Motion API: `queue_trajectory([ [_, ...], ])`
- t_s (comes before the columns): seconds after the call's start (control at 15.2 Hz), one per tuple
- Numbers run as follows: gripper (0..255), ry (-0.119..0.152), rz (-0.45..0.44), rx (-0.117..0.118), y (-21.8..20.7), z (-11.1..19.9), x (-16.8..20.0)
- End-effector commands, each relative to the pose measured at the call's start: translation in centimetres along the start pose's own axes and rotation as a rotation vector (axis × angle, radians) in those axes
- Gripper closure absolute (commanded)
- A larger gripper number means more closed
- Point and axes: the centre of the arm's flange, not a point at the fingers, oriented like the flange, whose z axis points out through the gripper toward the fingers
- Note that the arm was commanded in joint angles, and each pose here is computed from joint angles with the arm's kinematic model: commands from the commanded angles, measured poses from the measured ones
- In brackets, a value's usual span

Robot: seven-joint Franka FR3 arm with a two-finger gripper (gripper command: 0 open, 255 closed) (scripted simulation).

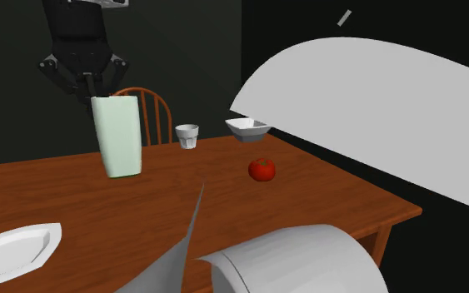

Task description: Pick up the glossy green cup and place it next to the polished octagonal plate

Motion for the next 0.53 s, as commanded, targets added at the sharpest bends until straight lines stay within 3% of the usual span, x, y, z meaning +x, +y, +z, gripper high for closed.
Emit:
queue_trajectory([
  [0.0,255,0.0,0.002,0.0,-2.8,-0.1,-1.2],
  [0.46,255,0.0,0.002,0.0,-11.4,-0.5,-4.5],
])
